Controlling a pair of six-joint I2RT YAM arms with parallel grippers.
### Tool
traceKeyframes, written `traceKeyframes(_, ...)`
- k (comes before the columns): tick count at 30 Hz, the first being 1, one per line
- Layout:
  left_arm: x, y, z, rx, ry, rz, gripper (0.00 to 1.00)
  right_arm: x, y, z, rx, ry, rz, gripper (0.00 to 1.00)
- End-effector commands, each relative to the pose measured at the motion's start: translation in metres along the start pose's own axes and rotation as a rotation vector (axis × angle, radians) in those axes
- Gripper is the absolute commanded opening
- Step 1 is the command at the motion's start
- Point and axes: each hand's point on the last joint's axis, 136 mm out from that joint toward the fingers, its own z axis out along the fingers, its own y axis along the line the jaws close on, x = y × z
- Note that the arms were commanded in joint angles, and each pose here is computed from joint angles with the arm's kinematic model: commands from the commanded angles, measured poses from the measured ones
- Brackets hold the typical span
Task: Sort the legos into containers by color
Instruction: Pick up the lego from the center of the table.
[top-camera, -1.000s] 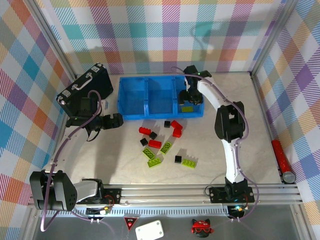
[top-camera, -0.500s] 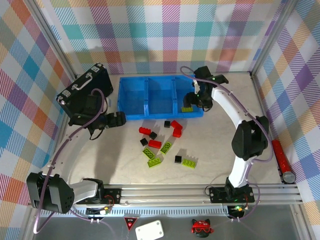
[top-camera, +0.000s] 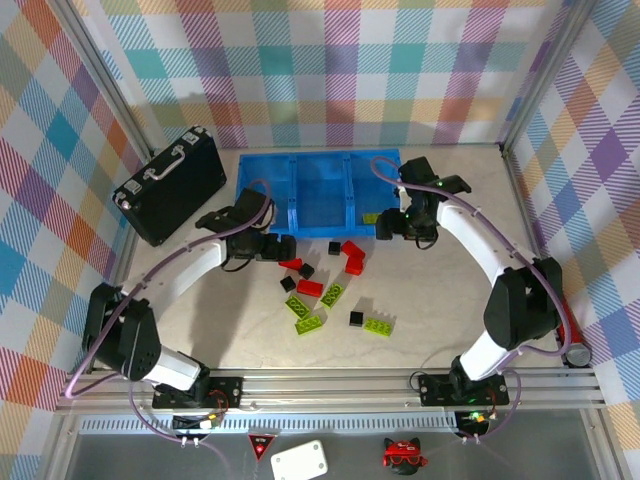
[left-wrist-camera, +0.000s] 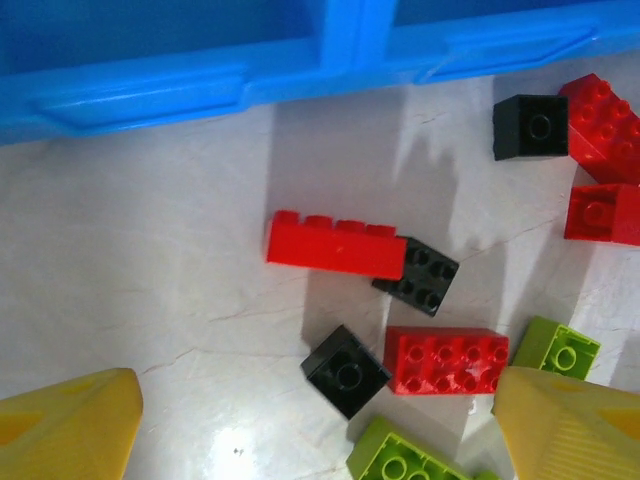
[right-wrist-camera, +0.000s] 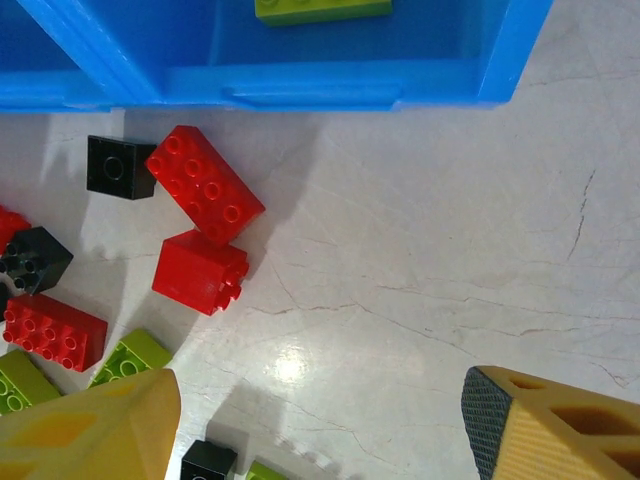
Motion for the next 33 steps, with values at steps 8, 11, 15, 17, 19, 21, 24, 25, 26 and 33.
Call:
traceKeyframes(8,-0.009,-0.019,0.045,0.026,0.125,0.123,0.89,0.005,0.002,-0.009,-0.007,-0.019,-0.017,0.76)
traceKeyframes(11,-0.006,-0.018,0.059,0.014,0.158,0.14,0.87,0.007,0.001,-0.011,-0.005,-0.023,-0.017,0.76)
traceKeyframes(15,-0.003,-0.017,0.075,0.006,0.192,0.161,0.85,0.01,-0.002,-0.01,0.009,-0.016,-0.015,0.76)
traceKeyframes(17,-0.001,-0.015,0.08,-0.002,0.209,0.174,0.84,0.012,-0.003,-0.01,0.013,-0.011,-0.012,0.76)
traceKeyframes(19,0.0,-0.014,0.083,-0.01,0.217,0.183,0.84,0.013,-0.004,-0.011,0.014,-0.013,-0.014,0.76)
traceKeyframes(21,0.002,-0.012,0.085,-0.016,0.225,0.196,0.83,0.013,-0.004,-0.012,0.016,-0.016,-0.011,0.76)
traceKeyframes(24,0.004,-0.011,0.09,-0.022,0.237,0.207,0.83,0.014,-0.004,-0.012,0.016,-0.017,-0.009,0.76)
traceKeyframes(25,0.005,-0.011,0.091,-0.02,0.241,0.208,0.82,0.015,-0.005,-0.012,0.017,-0.014,-0.01,0.76)
traceKeyframes(26,0.005,-0.011,0.092,-0.018,0.243,0.208,0.82,0.015,-0.004,-0.012,0.016,-0.014,-0.009,0.76)
traceKeyframes(33,0.008,-0.01,0.096,-0.026,0.257,0.212,0.82,0.016,-0.004,-0.015,0.013,-0.018,-0.009,0.76)
